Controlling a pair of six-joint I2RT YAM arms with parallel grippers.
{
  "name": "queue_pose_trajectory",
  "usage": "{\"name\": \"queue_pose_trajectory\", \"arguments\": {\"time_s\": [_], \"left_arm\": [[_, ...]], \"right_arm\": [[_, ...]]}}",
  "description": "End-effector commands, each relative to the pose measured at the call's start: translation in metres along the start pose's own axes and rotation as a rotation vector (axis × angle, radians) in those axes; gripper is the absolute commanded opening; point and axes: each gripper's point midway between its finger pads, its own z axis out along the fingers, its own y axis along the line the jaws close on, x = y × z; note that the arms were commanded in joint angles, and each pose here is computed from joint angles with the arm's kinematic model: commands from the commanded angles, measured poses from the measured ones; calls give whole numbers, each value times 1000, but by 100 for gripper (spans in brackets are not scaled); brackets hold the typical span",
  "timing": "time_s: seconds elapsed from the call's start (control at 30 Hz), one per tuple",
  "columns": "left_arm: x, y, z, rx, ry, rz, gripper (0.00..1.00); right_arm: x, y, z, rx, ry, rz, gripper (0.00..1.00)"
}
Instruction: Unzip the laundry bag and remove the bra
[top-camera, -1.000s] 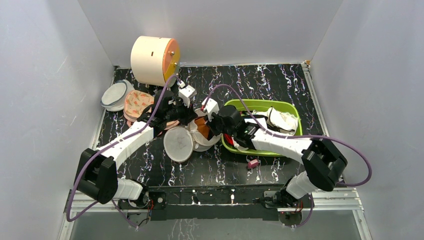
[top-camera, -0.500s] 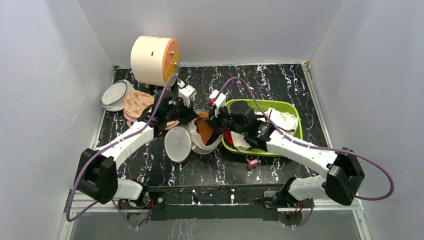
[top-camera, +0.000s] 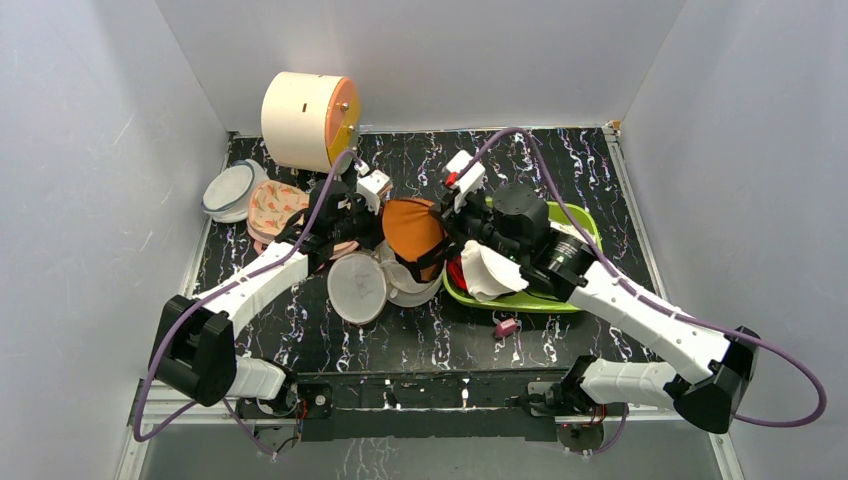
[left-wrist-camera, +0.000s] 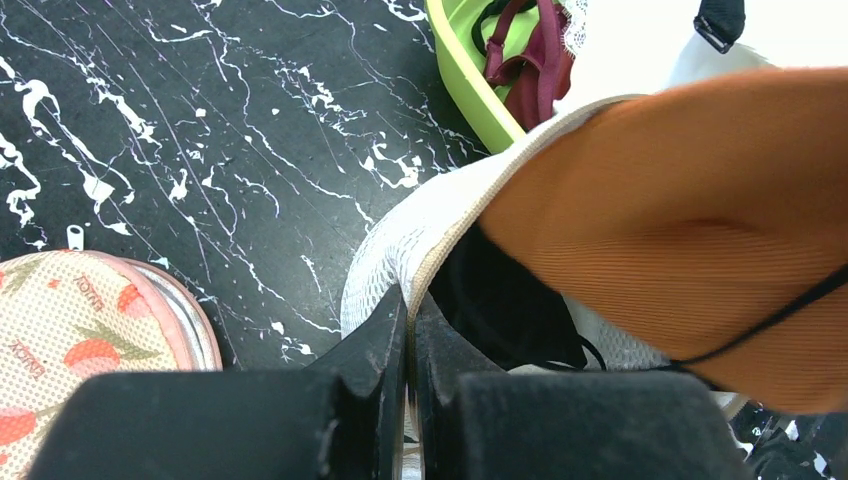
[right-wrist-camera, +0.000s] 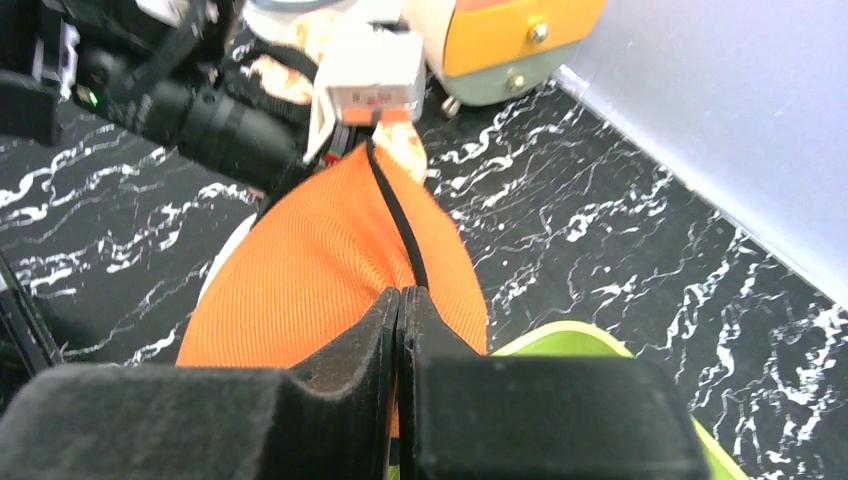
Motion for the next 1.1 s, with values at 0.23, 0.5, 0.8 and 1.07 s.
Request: {"name": "queue_pose_trajectory", "arguments": {"time_s": [0.23, 0.5, 0.8, 1.07], "left_arm": [[-10, 2, 0, -11, -14, 3, 0], [-10, 2, 0, -12, -12, 4, 0], [-8, -2, 0, -7, -3, 14, 0], [-9, -7, -2, 0, -8, 23, 0]], "right_arm": [[-121, -33, -50, 144, -261, -15, 0], [-136, -79, -94, 389, -261, -98, 0], [-104, -129, -167, 712, -135, -223, 0], [-22, -130, -151, 766, -32, -208, 0]]}}
